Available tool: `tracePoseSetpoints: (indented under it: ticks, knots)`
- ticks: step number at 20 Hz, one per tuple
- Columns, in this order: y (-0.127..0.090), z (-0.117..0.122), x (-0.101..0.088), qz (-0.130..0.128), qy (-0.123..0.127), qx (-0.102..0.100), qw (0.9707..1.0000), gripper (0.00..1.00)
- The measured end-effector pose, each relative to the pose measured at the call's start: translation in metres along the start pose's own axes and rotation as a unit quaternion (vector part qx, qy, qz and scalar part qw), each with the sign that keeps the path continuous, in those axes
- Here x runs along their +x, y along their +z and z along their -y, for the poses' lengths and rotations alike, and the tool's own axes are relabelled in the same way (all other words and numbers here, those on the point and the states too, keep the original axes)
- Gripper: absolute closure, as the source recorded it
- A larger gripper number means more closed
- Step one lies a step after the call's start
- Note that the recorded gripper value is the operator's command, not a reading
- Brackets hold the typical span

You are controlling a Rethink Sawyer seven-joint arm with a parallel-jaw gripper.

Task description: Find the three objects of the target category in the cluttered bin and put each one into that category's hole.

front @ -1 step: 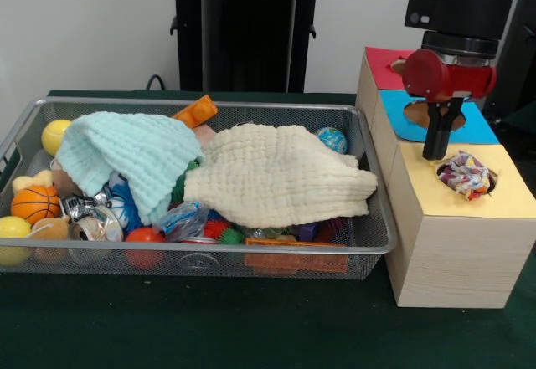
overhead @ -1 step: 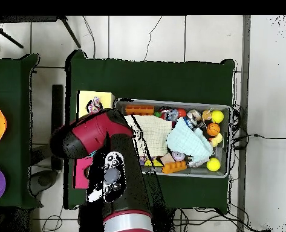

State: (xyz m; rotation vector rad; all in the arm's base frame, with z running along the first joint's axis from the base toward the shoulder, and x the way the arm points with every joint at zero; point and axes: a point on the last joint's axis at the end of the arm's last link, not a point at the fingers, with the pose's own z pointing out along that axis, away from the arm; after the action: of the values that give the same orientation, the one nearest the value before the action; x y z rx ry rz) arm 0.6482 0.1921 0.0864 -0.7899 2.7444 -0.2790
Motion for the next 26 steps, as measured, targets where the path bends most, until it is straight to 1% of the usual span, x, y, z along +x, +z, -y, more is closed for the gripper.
tracePoseSetpoints:
  ticks: [9,14,21,26]
  knots:
    - [-0.004,-0.008,-0.004,0.004,-0.007,0.001,1.0,1.0]
    - [-0.006,-0.011,-0.01,0.009,-0.011,0.003,0.9999,1.0]
    - [-0.01,-0.009,-0.017,0.015,-0.011,0.006,0.9998,1.0]
    - [-0.019,-0.004,-0.024,0.025,-0.009,0.012,0.9996,1.0]
